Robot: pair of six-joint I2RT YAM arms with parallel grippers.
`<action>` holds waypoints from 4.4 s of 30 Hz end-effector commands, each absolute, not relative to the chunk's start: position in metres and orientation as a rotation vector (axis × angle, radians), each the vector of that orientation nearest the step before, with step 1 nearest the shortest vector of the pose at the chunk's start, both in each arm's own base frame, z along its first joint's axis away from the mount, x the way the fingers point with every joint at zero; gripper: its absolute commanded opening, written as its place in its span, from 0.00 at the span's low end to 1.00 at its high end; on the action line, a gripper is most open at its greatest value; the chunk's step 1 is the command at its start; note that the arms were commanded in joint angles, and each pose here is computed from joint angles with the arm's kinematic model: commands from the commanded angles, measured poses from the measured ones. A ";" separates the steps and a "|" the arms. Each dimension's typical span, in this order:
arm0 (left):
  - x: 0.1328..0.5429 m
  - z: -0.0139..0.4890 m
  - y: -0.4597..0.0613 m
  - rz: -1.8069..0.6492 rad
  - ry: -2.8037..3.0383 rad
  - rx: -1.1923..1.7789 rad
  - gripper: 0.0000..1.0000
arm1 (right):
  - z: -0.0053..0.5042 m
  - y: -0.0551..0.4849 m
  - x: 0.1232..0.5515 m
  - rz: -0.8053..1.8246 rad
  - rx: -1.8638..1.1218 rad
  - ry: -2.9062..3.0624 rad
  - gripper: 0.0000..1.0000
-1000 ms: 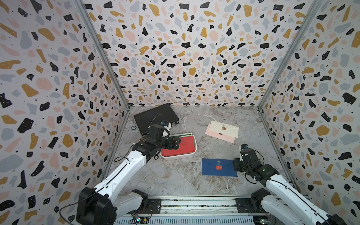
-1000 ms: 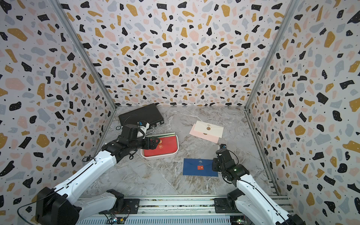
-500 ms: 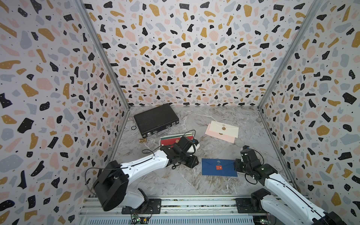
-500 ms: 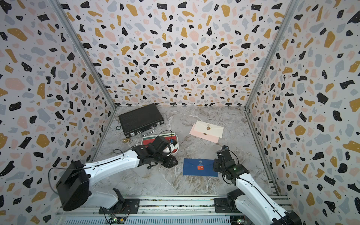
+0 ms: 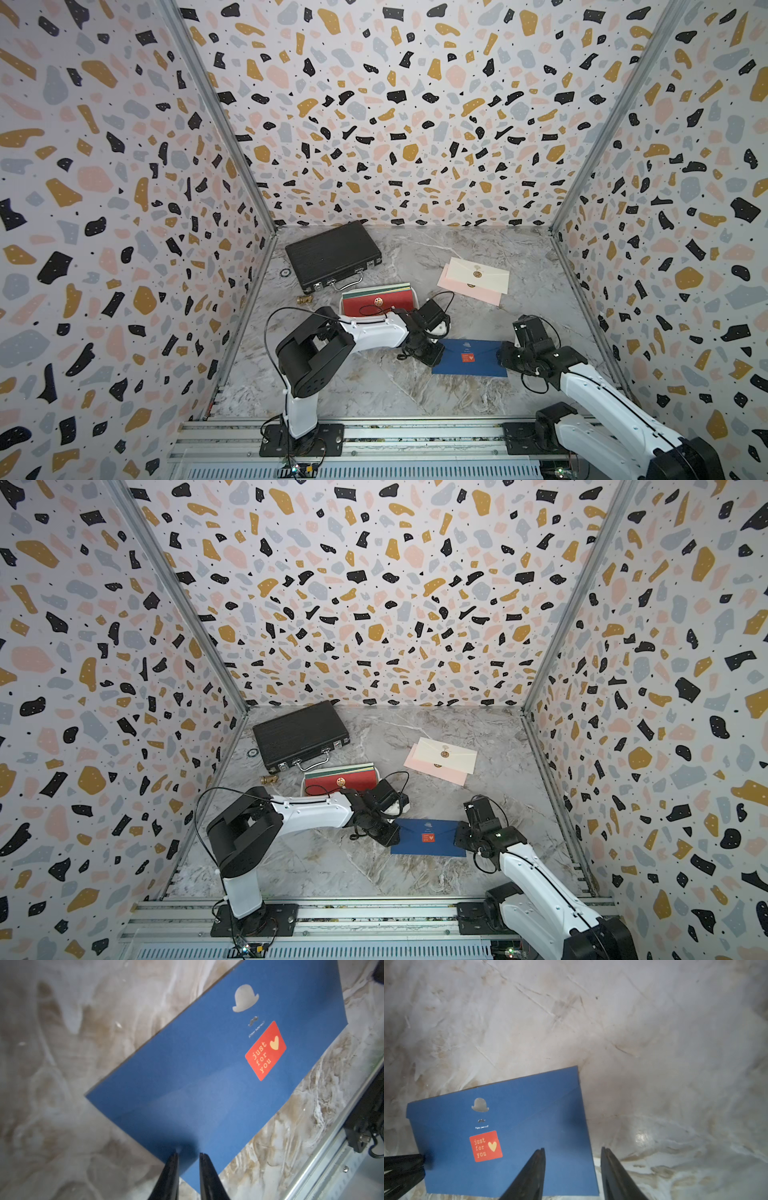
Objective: Put the sealed envelopes into the storage box
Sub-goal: Adjust the envelope at the center of the board.
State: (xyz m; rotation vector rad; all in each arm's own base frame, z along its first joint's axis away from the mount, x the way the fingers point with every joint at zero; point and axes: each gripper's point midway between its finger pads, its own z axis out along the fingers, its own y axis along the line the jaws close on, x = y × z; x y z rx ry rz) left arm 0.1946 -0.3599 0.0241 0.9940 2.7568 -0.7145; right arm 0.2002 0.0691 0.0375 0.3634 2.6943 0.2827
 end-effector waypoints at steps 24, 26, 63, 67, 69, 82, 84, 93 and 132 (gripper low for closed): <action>0.157 0.097 -0.413 -0.939 2.637 1.019 0.48 | 0.052 0.072 0.197 0.468 0.623 2.797 0.48; 0.170 0.094 -0.415 -0.926 2.645 1.005 0.47 | 0.054 0.076 0.187 0.512 0.648 2.813 0.48; 0.158 0.029 -0.385 -1.016 2.836 0.730 0.47 | 0.032 0.087 0.210 0.462 0.469 2.952 0.52; 0.166 0.032 -0.390 -0.997 2.819 0.701 0.43 | 0.029 0.087 0.186 0.482 0.469 2.972 0.52; 0.165 0.032 -0.396 -1.026 2.828 0.700 0.41 | 0.029 0.091 0.179 0.519 0.480 2.972 0.51; 0.142 0.023 -0.410 -1.090 2.846 0.722 0.38 | 0.015 0.116 0.167 0.620 0.474 3.035 0.51; 0.141 0.020 -0.410 -1.087 2.851 0.724 0.38 | 0.015 0.117 0.167 0.619 0.472 3.038 0.51; 0.139 0.014 -0.409 -1.071 2.866 0.730 0.38 | 0.018 0.126 0.171 0.702 0.484 2.988 0.51; 0.141 -0.003 -0.401 -0.987 2.886 0.753 0.40 | 0.037 0.154 0.174 0.988 0.223 2.869 0.39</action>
